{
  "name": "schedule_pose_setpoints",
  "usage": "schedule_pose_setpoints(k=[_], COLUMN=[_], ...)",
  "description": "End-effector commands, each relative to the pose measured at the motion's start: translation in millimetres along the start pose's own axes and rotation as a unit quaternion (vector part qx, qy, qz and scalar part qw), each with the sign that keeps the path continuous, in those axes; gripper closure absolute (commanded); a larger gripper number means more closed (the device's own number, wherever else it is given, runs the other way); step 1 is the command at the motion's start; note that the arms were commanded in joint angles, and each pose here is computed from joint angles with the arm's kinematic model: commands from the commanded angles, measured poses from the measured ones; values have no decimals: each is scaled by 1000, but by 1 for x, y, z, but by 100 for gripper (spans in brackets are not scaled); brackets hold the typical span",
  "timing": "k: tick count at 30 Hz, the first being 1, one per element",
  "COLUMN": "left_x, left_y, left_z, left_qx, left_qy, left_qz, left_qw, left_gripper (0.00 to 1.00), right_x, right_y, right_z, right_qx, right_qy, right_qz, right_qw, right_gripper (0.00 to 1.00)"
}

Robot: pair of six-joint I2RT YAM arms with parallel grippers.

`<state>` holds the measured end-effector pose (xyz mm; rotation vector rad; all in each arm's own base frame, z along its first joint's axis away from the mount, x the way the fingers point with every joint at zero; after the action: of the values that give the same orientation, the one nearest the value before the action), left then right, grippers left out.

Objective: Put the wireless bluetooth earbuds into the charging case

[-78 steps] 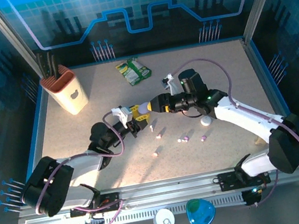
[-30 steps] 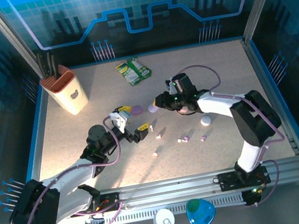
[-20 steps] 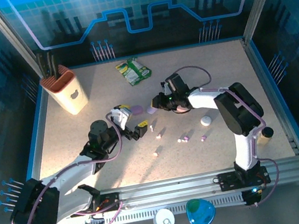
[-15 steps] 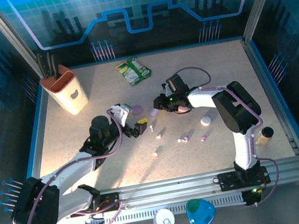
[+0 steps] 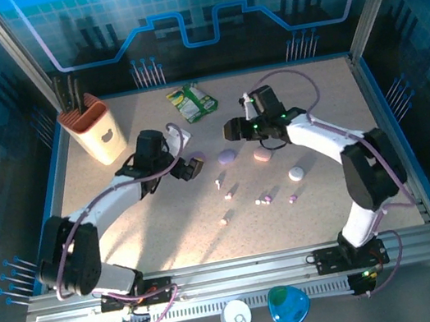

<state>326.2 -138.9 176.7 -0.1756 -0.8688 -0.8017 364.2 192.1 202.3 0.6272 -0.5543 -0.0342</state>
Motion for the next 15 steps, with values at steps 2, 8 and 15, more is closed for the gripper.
schedule_pose_setpoints(k=[2, 8, 15], left_x=[-16, -23, -10], left_y=[-1, 18, 50], left_z=[-22, -44, -66], left_qx=[-52, -121, -179], left_qy=[61, 83, 59], left_qz=[-108, -167, -170], left_qw=[991, 975, 967], left_gripper=[1, 1, 1], right_x=[-18, -38, -53], right_y=[-9, -15, -34], right_z=[29, 66, 85], right_qx=[-6, 103, 107], right_qy=[7, -10, -18], right_qz=[12, -44, -65], right_qw=[1000, 994, 992], right_gripper=[31, 30, 30])
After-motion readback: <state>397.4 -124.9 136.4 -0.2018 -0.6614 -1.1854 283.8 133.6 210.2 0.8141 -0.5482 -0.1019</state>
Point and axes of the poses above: each hand's point on the last joint's axis, 136 mm out from that joint toward the fingers, its own z axis back along the fingers, its own y axis along the line the jaws close on, x = y × z, the point moved 8 cm from there along z, back along the fingers, and after that the axes turned 6 degrees about -z, right-handed, at the moved point
